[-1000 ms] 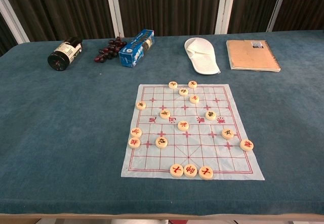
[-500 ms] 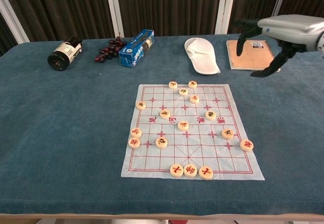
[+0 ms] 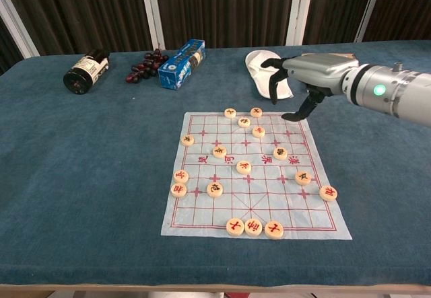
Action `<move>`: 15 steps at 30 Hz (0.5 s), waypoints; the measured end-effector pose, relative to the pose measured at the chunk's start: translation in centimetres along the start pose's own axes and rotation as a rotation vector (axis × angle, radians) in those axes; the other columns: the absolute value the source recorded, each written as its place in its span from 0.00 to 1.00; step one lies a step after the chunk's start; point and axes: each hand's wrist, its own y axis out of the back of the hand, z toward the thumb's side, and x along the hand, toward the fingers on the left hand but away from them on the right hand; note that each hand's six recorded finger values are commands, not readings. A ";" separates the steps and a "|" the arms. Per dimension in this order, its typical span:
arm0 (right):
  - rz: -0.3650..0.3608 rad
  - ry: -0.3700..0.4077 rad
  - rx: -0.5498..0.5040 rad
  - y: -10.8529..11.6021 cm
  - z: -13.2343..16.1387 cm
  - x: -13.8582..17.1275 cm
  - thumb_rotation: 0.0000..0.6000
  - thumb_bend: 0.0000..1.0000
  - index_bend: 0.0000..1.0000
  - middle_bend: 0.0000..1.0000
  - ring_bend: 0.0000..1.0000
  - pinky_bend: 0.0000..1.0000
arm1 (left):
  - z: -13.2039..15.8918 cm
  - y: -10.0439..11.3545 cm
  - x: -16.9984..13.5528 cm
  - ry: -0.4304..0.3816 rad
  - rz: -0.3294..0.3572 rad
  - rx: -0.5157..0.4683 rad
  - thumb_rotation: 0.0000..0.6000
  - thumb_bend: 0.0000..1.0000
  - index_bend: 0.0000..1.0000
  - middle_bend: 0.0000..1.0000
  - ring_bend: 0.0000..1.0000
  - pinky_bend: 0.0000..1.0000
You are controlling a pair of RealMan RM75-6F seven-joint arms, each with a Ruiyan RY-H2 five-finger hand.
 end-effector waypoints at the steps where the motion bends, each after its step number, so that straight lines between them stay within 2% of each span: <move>1: 0.007 0.000 0.001 -0.2 0.2 -0.3 1.00 0.43 0.56 0.01 0.00 0.00 | 0.0 0.0 0.0 0.000 0.002 -0.001 1.00 0.41 0.00 0.00 0.00 0.00; 15: 0.076 0.000 0.056 -2.5 1.6 -1.7 1.00 0.43 0.52 0.01 0.00 0.00 | -0.2 0.4 -0.3 0.001 0.011 -0.009 1.00 0.41 0.00 0.00 0.00 0.00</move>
